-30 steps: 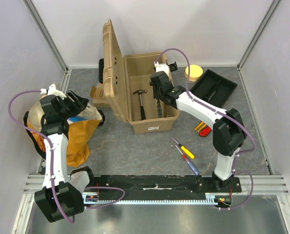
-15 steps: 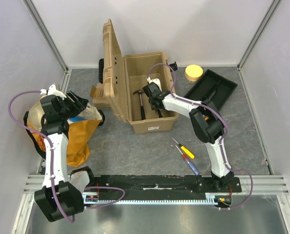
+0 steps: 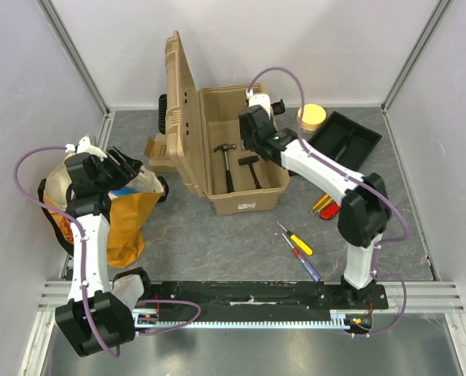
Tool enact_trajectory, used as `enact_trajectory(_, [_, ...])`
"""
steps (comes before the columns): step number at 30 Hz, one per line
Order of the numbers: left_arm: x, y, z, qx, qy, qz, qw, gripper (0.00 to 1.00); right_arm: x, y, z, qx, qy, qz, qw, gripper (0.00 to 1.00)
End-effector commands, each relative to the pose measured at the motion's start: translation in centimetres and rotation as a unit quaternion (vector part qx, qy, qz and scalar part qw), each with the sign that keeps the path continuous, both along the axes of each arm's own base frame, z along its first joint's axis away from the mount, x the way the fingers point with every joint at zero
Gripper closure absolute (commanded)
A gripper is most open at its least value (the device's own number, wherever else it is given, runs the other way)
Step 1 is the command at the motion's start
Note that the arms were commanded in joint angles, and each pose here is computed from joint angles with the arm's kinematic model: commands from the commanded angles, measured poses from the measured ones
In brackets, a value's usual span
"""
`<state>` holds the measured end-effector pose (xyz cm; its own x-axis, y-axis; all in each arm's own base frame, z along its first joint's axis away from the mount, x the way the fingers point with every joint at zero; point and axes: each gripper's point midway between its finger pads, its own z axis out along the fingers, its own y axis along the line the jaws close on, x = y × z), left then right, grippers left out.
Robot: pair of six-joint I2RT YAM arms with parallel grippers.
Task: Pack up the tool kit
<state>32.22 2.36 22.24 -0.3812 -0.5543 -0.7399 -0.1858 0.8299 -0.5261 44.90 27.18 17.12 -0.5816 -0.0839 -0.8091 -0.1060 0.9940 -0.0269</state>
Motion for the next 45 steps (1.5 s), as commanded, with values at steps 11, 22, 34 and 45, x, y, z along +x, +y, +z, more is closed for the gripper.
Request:
enact_trajectory(11, [0.3,0.1,1.4,0.018,-0.021,-0.007,1.000,0.36,0.8,-19.1,12.9,0.020,-0.135,-0.242,0.961,0.25])
enact_trajectory(22, [0.4,0.3,1.2,0.020,-0.018,-0.004,1.000,0.36,5.0,-27.5,2.6,0.016,-0.029,-0.341,0.940,0.21])
enact_trajectory(34, [0.4,0.4,1.0,0.022,-0.014,-0.003,1.000,0.36,7.0,-29.8,-6.5,0.045,0.059,-0.363,0.929,0.30])
enact_trajectory(45, [0.4,0.4,1.1,0.023,-0.015,-0.004,1.000,0.36,7.2,-29.6,-10.7,0.055,0.093,-0.368,0.923,0.39])
